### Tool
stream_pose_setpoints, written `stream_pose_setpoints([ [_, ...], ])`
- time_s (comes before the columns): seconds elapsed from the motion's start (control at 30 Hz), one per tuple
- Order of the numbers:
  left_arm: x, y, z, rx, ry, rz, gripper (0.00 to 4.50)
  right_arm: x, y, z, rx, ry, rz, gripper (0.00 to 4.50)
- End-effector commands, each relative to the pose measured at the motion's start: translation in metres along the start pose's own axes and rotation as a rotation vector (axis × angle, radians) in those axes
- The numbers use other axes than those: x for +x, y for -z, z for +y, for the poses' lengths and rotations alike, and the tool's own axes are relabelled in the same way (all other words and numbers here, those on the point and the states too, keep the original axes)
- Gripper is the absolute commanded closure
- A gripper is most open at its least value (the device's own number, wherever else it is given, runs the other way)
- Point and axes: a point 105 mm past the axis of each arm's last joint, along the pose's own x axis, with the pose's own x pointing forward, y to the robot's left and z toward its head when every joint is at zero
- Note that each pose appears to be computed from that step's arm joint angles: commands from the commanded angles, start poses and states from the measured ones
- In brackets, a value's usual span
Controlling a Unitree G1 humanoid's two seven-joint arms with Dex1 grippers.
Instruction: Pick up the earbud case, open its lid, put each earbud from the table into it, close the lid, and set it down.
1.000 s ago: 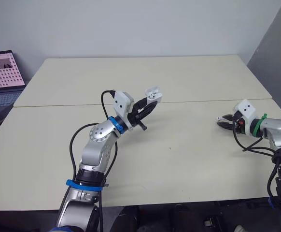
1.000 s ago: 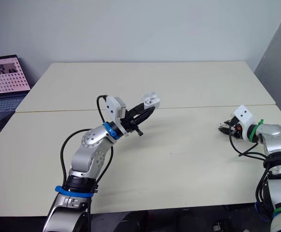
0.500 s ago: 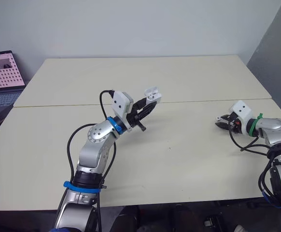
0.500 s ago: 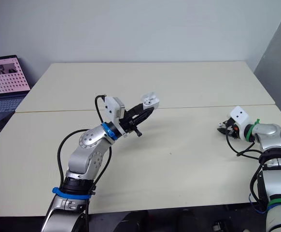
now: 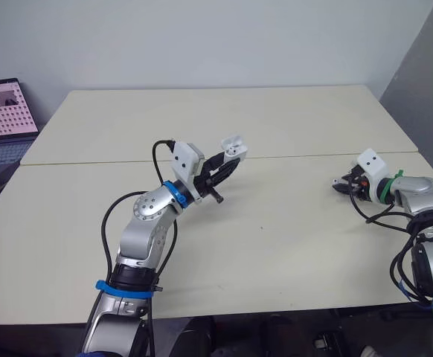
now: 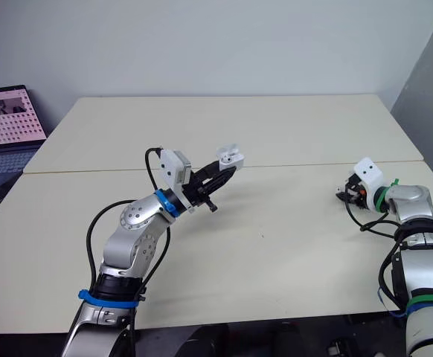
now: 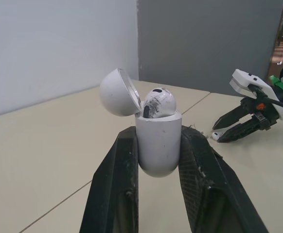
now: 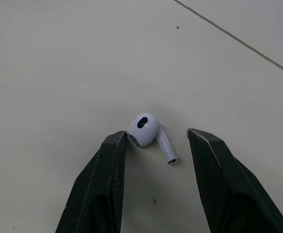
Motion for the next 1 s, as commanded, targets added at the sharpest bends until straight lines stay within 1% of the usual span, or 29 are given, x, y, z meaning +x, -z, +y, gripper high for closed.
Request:
stream_pose_setpoints([
  [0.03,-0.002,-0.0187,0.0001,0.022,0.0,-0.062,3.76,-0.0024,0.0001,0.0031,0.016,-0.052,0.014,2.45],
  [0.6,0.0005,-0.0179,0.0023,0.025,-0.012,-0.061,3.76,-0.003,0.0005,0.009,0.103,-0.115,0.041,2.45],
  [0.7,0.0004,-0.0176,0.0022,0.024,-0.014,-0.061,3.76,-0.0027,0.0005,0.0066,0.062,-0.09,0.042,2.45],
  [0.83,0.0003,-0.0172,0.0027,0.022,-0.018,-0.061,3.76,0.0002,-0.0021,0.0059,-0.079,-0.062,0.042,2.45],
  [1.0,0.0006,-0.0167,0.0027,0.021,-0.017,-0.06,3.76,0.0045,-0.0089,0.0075,-0.102,-0.061,0.031,2.45],
])
